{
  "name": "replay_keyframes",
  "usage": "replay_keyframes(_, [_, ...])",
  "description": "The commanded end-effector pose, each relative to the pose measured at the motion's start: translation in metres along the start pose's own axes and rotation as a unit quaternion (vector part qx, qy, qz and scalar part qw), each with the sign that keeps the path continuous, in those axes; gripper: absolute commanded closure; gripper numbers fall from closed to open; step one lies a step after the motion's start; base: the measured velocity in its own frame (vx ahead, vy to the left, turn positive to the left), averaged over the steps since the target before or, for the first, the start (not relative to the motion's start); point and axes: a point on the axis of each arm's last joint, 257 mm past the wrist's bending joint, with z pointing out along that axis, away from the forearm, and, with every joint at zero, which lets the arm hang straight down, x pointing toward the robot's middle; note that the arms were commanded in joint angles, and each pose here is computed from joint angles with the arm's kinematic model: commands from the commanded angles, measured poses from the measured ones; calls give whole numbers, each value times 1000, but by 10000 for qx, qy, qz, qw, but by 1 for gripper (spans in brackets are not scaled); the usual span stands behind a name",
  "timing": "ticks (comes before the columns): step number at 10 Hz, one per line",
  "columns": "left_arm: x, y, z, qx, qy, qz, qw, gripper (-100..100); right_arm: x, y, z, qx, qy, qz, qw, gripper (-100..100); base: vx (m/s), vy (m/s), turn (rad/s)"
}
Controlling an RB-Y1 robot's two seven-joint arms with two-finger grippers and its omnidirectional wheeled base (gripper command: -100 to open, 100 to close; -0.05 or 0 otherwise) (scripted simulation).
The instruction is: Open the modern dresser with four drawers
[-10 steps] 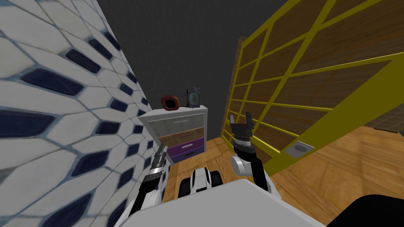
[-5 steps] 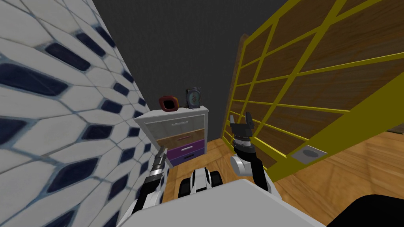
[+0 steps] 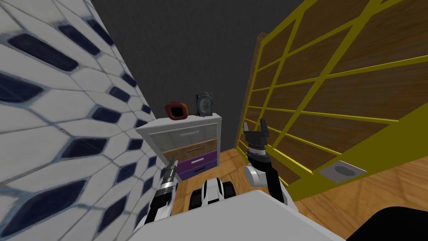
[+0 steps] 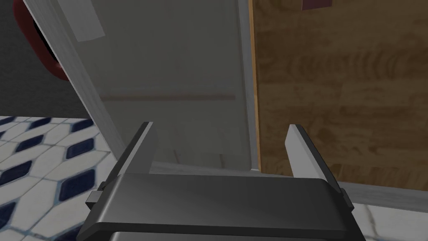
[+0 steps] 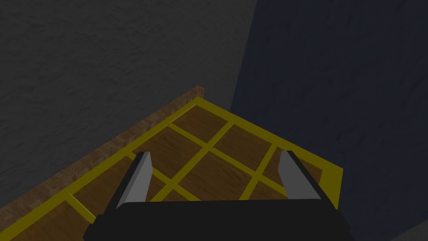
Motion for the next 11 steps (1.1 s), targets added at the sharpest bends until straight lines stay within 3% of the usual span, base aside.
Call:
replay_keyframes(1, [2, 16, -7, -138, -37, -33, 9999, -100, 0, 0, 0, 0, 0, 0, 10000, 0, 61, -2, 0])
replay_keyframes(5, [12, 42, -19, -386, -120, -163, 9990, -100, 0, 0, 0, 0, 0, 0, 10000, 0, 81, -6, -1])
replay_keyframes(11, [53, 67, -37, -693, -307, -646, 9950, -100, 0, 0, 0, -1, 0, 1, 10000, 0, 74, -2, 0])
